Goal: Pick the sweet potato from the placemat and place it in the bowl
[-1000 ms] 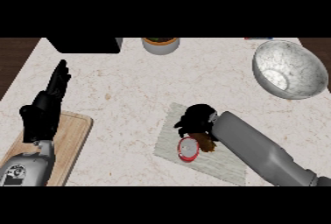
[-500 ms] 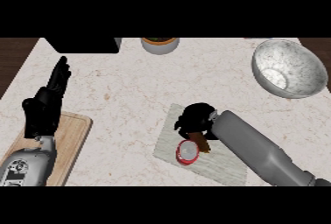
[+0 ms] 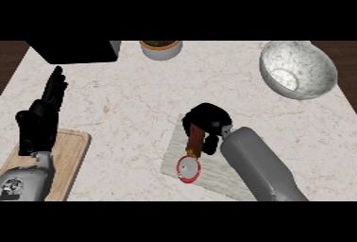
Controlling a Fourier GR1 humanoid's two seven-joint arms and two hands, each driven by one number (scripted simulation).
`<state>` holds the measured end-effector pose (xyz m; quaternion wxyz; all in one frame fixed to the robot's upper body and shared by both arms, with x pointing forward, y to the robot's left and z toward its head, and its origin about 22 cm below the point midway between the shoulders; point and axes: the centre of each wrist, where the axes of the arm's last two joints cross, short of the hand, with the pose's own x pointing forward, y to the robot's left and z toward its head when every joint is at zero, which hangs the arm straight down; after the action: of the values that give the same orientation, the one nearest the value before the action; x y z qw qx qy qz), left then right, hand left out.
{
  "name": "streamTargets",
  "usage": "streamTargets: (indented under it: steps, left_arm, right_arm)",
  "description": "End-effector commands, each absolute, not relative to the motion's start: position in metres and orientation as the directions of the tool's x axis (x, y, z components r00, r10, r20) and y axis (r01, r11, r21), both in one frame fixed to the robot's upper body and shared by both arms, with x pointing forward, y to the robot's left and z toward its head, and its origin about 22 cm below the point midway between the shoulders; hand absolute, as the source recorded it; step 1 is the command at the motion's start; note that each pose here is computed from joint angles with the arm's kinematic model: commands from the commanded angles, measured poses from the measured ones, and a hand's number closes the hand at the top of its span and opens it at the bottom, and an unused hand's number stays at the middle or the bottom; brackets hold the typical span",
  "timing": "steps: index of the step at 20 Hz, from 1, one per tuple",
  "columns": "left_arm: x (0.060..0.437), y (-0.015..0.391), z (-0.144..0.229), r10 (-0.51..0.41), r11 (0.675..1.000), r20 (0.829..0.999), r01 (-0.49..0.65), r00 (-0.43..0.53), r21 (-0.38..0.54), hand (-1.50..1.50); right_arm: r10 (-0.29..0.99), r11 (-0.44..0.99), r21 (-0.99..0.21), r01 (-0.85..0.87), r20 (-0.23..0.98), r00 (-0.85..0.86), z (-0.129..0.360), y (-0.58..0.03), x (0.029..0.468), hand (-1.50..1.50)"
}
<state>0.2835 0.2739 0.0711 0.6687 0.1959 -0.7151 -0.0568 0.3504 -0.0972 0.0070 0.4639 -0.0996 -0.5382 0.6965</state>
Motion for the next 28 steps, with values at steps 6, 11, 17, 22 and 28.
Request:
streamTargets:
  steps: [6, 11, 17, 22, 28]
  left_arm:
    - [0.285, 0.274, 0.066, -0.346, 0.925, 0.938, -0.176, -0.027, 0.336, 0.0]
    - [0.281, 0.271, 0.07, -0.351, 0.923, 0.936, -0.182, -0.034, 0.339, 0.0]
    - [0.279, 0.279, 0.069, -0.353, 0.926, 0.933, -0.171, -0.066, 0.338, 0.0]
    - [0.295, 0.271, 0.084, -0.36, 0.923, 0.93, -0.174, -0.071, 0.344, 0.0]
    - [0.28, 0.26, 0.068, -0.352, 0.929, 0.933, -0.151, -0.075, 0.338, 0.0]
  right_arm:
    - [0.706, 0.665, -0.731, -0.155, 0.682, -0.192, 0.072, -0.091, 0.339, 1.5]
    - [0.723, 0.691, -0.715, 0.101, 0.685, -0.093, 0.111, -0.085, 0.315, 1.5]
    - [0.72, 0.664, -0.702, 0.257, 0.693, 0.032, 0.147, -0.105, 0.311, 1.5]
    - [0.664, 0.687, -0.634, 0.354, 0.746, 0.046, 0.155, -0.15, 0.331, 1.5]
    - [0.671, 0.629, -0.609, 0.483, 0.739, 0.058, 0.112, -0.209, 0.356, 1.5]
